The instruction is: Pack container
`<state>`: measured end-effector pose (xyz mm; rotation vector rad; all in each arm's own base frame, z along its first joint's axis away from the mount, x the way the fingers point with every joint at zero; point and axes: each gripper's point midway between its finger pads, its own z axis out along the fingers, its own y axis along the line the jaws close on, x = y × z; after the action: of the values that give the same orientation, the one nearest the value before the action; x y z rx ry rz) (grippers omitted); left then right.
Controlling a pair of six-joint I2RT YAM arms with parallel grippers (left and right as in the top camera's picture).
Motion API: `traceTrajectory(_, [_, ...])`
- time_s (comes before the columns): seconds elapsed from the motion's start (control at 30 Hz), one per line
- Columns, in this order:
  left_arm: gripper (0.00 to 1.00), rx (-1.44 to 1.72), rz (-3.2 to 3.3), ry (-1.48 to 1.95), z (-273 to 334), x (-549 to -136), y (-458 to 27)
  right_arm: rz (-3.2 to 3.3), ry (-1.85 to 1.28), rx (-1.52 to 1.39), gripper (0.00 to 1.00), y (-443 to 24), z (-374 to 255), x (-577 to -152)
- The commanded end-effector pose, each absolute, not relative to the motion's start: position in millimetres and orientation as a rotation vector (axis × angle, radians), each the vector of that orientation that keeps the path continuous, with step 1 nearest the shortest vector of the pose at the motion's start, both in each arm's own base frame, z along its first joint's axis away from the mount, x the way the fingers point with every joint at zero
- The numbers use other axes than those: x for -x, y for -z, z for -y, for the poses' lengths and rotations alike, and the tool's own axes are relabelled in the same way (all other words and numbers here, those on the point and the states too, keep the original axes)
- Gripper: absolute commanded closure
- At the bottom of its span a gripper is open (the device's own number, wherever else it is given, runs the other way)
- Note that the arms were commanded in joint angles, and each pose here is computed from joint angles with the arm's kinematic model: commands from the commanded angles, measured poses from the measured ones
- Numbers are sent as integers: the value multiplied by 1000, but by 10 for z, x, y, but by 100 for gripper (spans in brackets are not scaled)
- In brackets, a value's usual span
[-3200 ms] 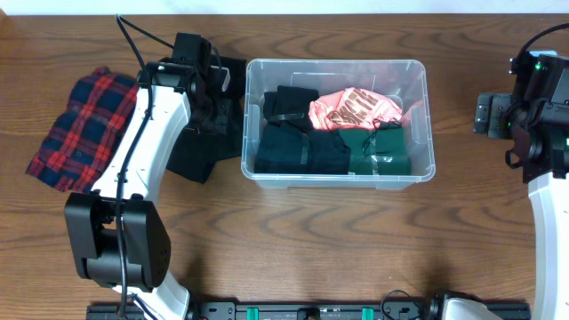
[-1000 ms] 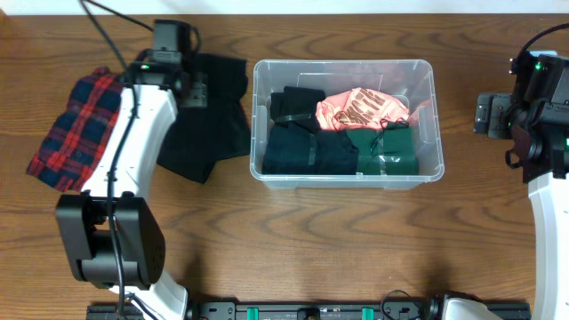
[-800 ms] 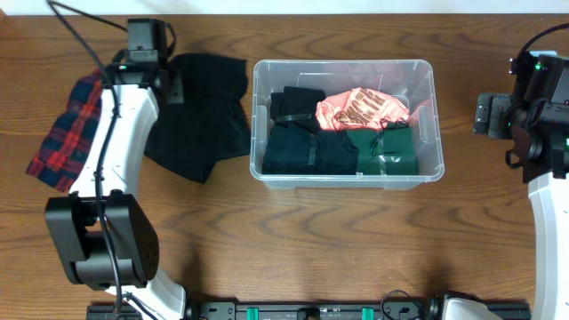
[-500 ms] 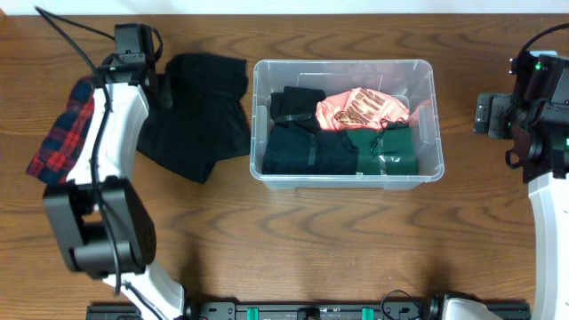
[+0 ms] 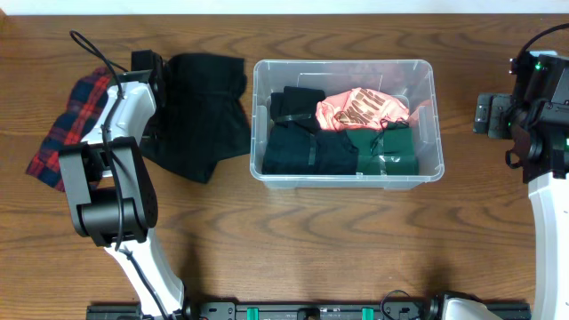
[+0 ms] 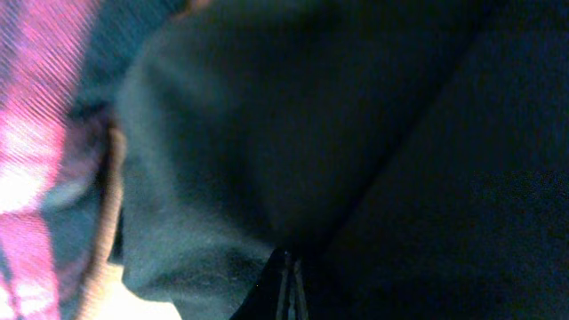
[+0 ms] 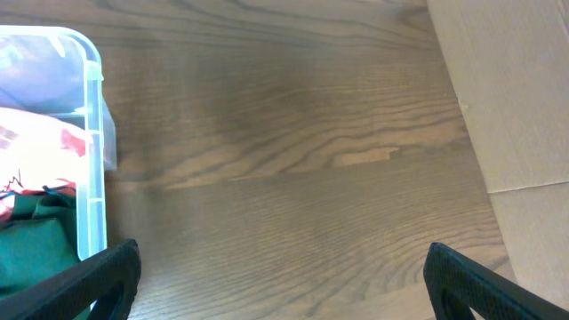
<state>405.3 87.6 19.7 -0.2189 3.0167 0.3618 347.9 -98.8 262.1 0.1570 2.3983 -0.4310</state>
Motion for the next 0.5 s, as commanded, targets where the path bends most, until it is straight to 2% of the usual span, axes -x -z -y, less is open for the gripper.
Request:
traceTrajectory(0.0, [94,227,-3070,-151,-642,-3954,-180,-2378,441,-192,1,-2685,1024,-3463])
traceTrajectory(0.13, [94,222,-3088,49,-414,-3907,-228,-2378,441,-192,1,-2685,1024,-3463])
traceTrajectory(0.47, [94,226,-3123,104,-344,-3805,-404,-2378,441,-192,1,-2685,1024,-3463])
